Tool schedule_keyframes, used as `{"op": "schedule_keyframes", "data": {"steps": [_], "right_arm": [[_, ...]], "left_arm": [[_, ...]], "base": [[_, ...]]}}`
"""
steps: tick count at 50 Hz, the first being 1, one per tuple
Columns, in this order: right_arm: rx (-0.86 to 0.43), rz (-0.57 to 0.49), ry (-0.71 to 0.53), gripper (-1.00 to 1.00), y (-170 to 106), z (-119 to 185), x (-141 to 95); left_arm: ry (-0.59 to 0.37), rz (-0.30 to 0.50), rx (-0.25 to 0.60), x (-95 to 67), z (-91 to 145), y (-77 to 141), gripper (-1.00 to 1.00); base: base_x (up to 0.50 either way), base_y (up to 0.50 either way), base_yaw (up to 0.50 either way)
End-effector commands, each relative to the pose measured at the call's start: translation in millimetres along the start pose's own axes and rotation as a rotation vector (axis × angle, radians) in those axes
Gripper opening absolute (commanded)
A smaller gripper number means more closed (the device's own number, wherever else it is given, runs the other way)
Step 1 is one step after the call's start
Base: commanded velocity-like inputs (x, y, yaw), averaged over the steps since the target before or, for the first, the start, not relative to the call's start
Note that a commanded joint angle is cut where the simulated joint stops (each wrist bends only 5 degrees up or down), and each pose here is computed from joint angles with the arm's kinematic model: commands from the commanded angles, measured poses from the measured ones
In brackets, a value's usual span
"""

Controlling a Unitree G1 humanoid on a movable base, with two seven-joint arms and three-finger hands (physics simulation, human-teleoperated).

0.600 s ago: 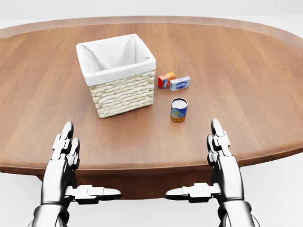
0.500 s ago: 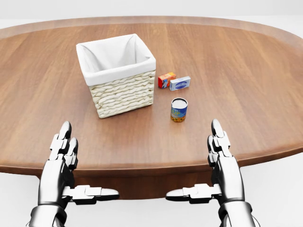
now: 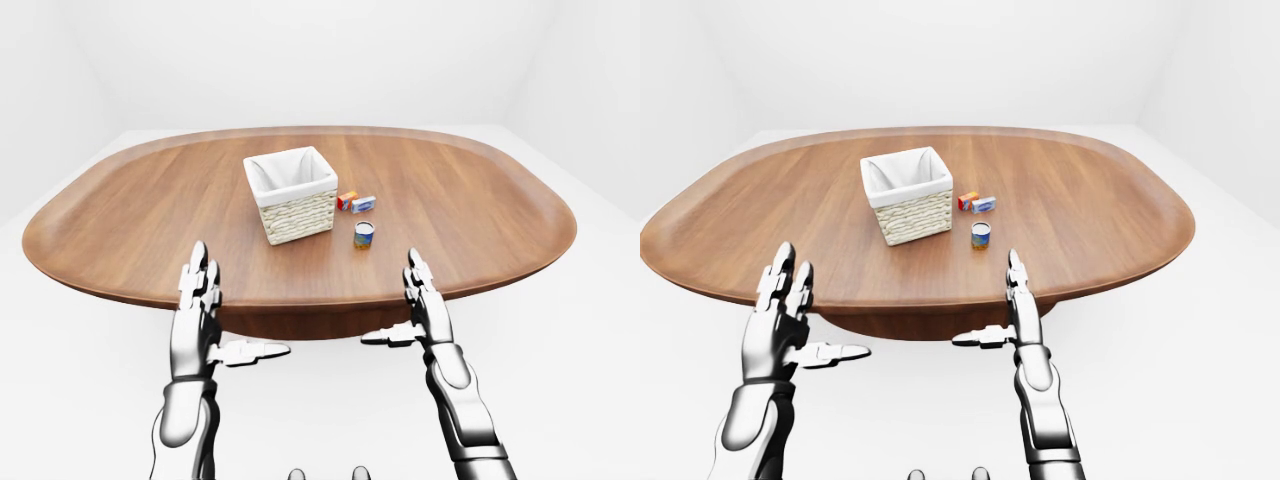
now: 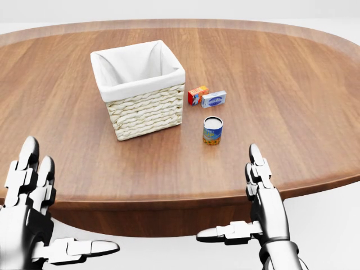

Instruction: Pick up the alphabet soup and put it in the basket.

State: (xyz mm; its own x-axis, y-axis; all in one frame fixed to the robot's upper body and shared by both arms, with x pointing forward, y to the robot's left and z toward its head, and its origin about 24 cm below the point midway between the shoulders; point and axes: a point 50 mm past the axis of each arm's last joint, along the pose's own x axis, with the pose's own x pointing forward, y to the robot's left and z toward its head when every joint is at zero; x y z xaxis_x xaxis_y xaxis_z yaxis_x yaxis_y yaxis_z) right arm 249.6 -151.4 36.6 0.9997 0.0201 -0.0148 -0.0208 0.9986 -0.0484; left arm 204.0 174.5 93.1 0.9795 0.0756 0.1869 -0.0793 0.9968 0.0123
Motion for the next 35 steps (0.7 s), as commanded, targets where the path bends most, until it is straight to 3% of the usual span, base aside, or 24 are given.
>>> {"op": "schedule_keyframes", "data": {"steps": [1,13,35], "right_arm": [[0.000,0.002,0.002,1.00,0,-1,0],[0.001,0.013,0.002,1.00,1,-1,-1],[0.005,0.016,0.004,1.00,0,0,-2]], "left_arm": [[-0.099,0.034,0.011,-19.5,26,7,1.00],[-0.138,0.041,0.007,-28.8,37,9,1.00],[-0.126,0.023,0.021,-28.4,33,3,1.00]], "base": [[0.00,0.00,0.00],[0.03,0.00,0.00],[0.24,0.00,0.00]]}}
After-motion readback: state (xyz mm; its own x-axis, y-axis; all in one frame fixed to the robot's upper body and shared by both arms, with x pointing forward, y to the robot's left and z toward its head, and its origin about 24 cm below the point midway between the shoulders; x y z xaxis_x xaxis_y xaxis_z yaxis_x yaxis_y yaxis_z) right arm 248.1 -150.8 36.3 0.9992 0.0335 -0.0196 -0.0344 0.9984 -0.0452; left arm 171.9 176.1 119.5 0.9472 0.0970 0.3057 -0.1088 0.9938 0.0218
